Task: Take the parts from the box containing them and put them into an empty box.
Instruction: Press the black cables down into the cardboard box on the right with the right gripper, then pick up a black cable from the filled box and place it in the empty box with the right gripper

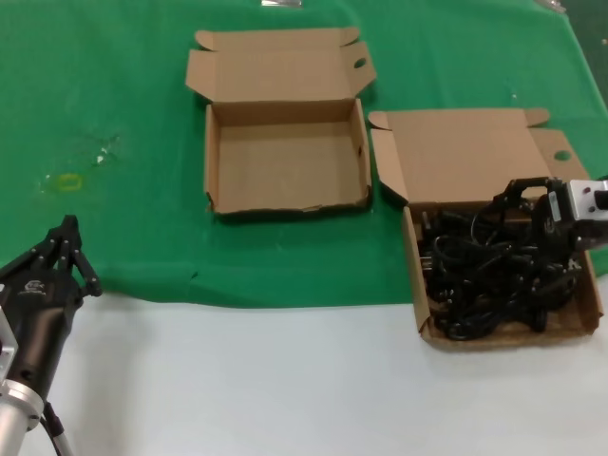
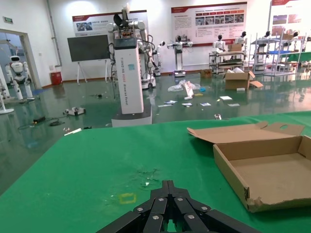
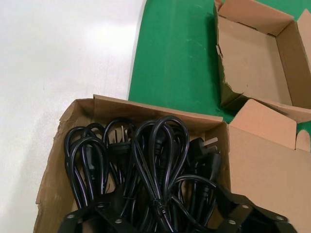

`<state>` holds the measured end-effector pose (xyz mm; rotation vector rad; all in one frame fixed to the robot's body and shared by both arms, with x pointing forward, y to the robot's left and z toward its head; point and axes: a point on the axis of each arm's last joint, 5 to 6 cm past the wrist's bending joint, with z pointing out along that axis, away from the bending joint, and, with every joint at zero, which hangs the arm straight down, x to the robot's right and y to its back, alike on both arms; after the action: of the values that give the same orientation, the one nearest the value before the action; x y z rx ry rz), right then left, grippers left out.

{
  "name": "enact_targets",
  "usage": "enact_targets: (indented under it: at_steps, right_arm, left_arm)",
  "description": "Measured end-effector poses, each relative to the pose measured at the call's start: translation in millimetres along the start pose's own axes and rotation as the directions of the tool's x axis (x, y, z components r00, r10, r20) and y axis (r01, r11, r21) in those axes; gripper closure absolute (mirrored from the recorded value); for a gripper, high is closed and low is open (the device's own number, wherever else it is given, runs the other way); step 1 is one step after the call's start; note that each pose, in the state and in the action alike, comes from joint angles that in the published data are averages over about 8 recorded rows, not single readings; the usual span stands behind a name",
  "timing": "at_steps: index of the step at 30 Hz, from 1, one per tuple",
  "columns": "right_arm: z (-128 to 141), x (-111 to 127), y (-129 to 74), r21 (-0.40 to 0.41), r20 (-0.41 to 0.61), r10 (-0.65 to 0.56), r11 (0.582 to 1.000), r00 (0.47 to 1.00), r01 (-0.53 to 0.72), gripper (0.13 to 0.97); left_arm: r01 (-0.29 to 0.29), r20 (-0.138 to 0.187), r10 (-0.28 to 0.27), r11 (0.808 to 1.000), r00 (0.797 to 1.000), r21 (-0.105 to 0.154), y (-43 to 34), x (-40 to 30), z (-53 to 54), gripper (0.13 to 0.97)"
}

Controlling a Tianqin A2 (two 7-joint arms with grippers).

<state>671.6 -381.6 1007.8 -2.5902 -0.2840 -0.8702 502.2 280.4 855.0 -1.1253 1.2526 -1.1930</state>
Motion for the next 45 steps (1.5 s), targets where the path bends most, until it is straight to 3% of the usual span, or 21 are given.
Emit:
enact_targets:
  at_steps: [4, 12, 16, 24, 33, 45]
  right_arm:
    - [0.6, -0.4, -0.8, 0.001, 0.0, 0.0, 1.0, 1.0, 0.0, 0.404]
    - [1.0, -2.1, -0.9, 0.003, 0.001, 0.0, 1.0, 1.0, 0.0, 0.625]
    - [0.2, -3.0, -0.5, 0.002, 0.001, 0.001, 1.0, 1.0, -0.001, 0.625]
    - [-1.4, -7.1, -0.9, 0.002, 0.003, 0.005, 1.0, 1.0, -0.005, 0.796]
    - [-9.6, -7.4, -6.0, 0.001, 0.001, 0.007, 1.0, 1.0, -0.007, 0.877]
    - [-43.8, 19.3, -32.7, 0.039, -0.037, 0.032, 0.999, 0.999, -0.03, 0.879]
  left_arm:
    - [0.0, 0.0, 0.0, 1.0, 1.0, 0.0, 0.0, 0.0, 0.0, 0.953]
    - [0.0, 0.0, 0.0, 1.0, 1.0, 0.0, 0.0, 0.0, 0.0, 0.953]
    - [0.0, 0.0, 0.0, 1.0, 1.0, 0.0, 0.0, 0.0, 0.0, 0.953]
    - [0.0, 0.0, 0.0, 1.0, 1.0, 0.0, 0.0, 0.0, 0.0, 0.953]
    - [0.0, 0.0, 0.0, 1.0, 1.0, 0.0, 0.0, 0.0, 0.0, 0.953]
    - [0.0, 0.0, 0.0, 1.0, 1.0, 0.0, 0.0, 0.0, 0.0, 0.953]
